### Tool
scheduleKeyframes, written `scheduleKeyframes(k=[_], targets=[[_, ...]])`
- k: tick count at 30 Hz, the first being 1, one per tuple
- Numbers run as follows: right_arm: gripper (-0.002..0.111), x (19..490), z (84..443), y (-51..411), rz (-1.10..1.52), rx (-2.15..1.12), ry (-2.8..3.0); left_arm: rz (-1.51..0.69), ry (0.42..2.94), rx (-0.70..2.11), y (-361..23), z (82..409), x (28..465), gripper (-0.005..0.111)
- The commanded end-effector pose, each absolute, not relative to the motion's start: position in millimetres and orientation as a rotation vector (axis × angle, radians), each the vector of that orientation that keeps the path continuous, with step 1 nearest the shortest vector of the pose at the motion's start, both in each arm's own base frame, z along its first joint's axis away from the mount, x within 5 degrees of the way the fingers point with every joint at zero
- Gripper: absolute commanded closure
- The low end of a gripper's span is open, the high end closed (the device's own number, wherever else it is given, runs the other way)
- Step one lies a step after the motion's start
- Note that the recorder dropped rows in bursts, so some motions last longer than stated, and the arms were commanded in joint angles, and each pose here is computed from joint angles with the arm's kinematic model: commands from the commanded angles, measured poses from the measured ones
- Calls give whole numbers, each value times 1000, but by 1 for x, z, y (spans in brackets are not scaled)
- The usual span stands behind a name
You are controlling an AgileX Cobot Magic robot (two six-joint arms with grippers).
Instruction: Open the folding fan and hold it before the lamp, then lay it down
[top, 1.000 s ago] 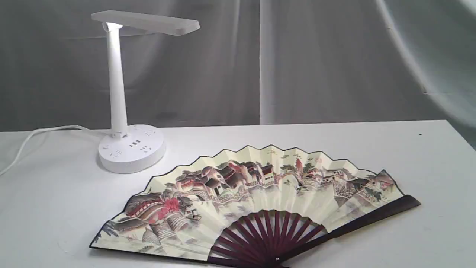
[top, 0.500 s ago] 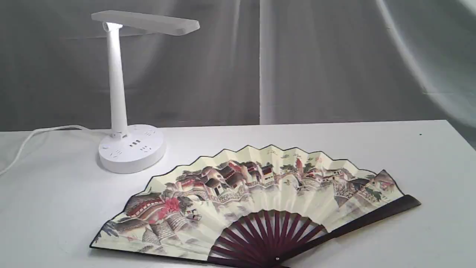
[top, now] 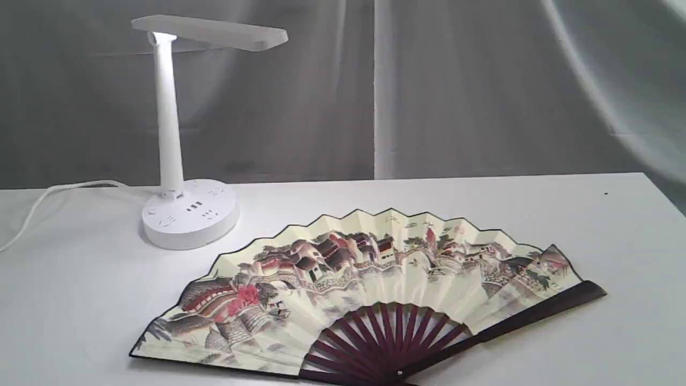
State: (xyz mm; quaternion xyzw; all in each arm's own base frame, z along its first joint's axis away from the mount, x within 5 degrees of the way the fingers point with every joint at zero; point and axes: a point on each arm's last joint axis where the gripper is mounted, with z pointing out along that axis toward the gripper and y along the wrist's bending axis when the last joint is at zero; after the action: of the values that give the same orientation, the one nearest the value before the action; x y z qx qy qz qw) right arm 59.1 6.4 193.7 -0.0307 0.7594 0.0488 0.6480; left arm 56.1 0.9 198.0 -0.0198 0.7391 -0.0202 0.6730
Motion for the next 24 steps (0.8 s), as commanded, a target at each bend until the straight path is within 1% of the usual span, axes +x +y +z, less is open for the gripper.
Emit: scheduleKeyframes(k=[1,5,12,18,24], targets=[[108,60,197,7,118,-67,1678,-65,1664,-55,0,197,56,107],[108,60,199,7,135,-53,1664,-65,1664,-55,0,197,56,107],[108,60,196,9,270,63,1697,-64,1664,-53,0,197,56,107],[108,60,197,8,204,7,1686,-54,1664,-46,1,197,56,107],[108,60,197,8,207,9,1684,-54,1664,-46,1,197,56,107]])
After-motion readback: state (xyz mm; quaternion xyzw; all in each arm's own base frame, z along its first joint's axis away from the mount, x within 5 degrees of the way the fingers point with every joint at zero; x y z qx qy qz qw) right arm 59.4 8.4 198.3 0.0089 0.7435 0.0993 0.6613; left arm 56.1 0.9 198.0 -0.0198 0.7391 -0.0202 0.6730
